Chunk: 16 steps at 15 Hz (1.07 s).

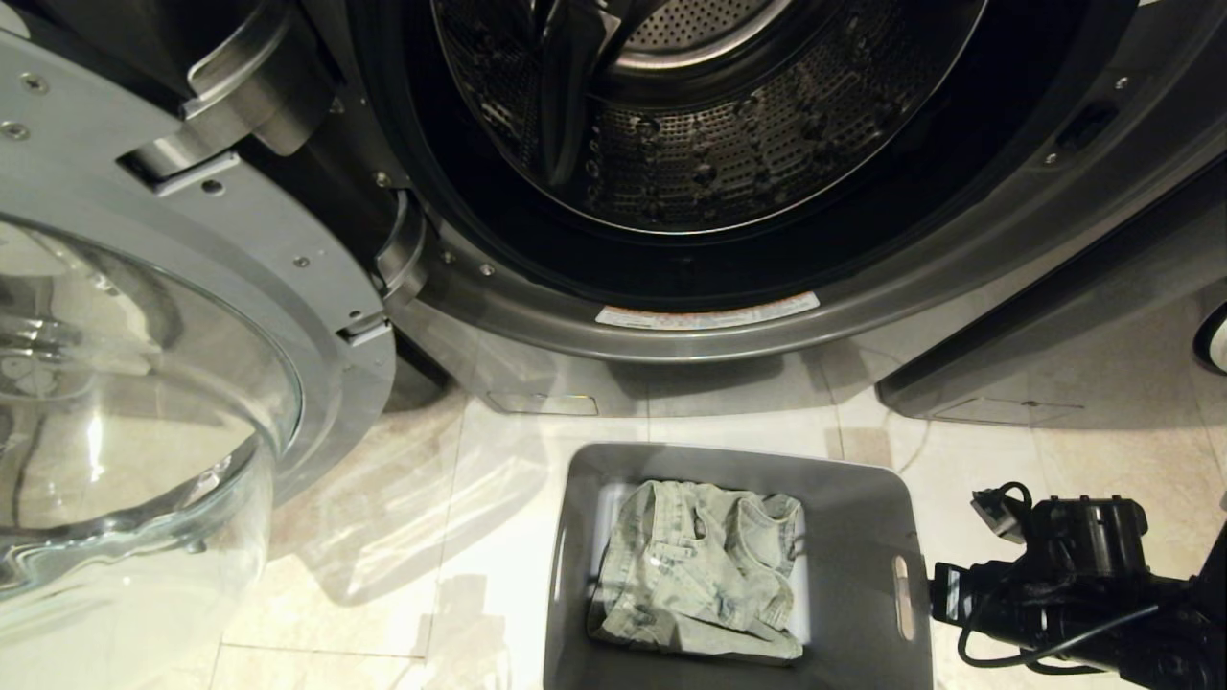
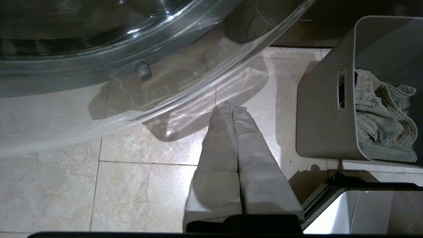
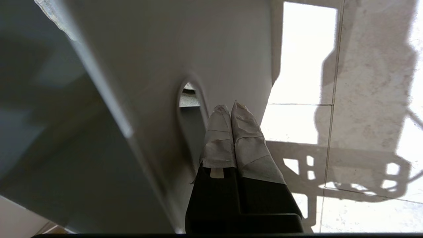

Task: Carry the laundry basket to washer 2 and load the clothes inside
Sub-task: Place the clothes into the washing machine

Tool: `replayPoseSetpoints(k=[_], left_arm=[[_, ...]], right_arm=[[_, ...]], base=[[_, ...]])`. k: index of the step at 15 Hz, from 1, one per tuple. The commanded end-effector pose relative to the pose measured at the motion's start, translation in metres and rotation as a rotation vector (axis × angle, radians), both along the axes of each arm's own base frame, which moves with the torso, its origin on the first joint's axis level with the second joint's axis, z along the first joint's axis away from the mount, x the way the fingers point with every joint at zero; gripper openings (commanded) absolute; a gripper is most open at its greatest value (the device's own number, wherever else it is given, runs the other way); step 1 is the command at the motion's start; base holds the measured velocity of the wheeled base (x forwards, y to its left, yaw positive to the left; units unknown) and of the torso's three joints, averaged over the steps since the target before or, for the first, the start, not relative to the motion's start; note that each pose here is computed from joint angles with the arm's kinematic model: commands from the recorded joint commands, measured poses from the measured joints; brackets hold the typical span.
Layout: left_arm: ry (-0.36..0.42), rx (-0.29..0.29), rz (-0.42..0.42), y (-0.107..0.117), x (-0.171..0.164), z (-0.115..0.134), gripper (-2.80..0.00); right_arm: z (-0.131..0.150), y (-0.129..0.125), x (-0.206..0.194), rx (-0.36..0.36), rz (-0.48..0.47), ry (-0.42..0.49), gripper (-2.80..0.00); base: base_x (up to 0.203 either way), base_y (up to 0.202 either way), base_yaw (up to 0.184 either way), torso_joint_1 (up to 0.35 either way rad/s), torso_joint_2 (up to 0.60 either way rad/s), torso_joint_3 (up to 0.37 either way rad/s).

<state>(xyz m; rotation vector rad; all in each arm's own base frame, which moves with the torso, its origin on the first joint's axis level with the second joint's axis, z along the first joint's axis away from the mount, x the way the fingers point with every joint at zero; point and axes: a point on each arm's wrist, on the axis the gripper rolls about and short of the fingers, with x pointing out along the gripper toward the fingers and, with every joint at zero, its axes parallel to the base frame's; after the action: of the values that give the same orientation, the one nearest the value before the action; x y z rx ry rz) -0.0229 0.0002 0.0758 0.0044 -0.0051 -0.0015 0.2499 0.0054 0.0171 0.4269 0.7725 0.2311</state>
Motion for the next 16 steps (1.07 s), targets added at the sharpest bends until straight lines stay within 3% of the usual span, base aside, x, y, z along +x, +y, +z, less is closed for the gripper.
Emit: replayPoseSetpoints(k=[1,5,8,11,13,16], left_arm=[[0.001,0.0,0.0,0.0,0.0,0.0,-2.8],[0.001,0.0,0.0,0.0,0.0,0.0,-2.8],[0.001,0.0,0.0,0.0,0.0,0.0,-2.8],[0.001,0.0,0.0,0.0,0.0,0.0,-2.8],[0.001,0.0,0.0,0.0,0.0,0.0,-2.8],[0.001,0.0,0.0,0.0,0.0,0.0,-2.8]], right_arm=[[0.017,0.0,-0.01,-0.007,-0.006,-0.06,-2.8],[0.075,-0.001,-0.058,-0.071,-0.024,-0.288,-2.8],[0.087,0.006,-0.087,-0.15,0.062,-0.345,-2.8],[0.073,0.039,-0.09,-0.11,0.3,-0.27,-2.8],[0.055,0.061,-0.08,-0.088,0.408,-0.167,-2.8],[0.035,0.089,-0.045,-0.064,0.435,-0.107,-2.8]], base=[[0.0,0.0,0.0,0.0,0.0,0.0],[0.0,0.0,0.0,0.0,0.0,0.0],[0.0,0.0,0.0,0.0,0.0,0.0],[0.0,0.0,0.0,0.0,0.0,0.0],[0.0,0.0,0.0,0.0,0.0,0.0],[0.0,0.0,0.0,0.0,0.0,0.0]])
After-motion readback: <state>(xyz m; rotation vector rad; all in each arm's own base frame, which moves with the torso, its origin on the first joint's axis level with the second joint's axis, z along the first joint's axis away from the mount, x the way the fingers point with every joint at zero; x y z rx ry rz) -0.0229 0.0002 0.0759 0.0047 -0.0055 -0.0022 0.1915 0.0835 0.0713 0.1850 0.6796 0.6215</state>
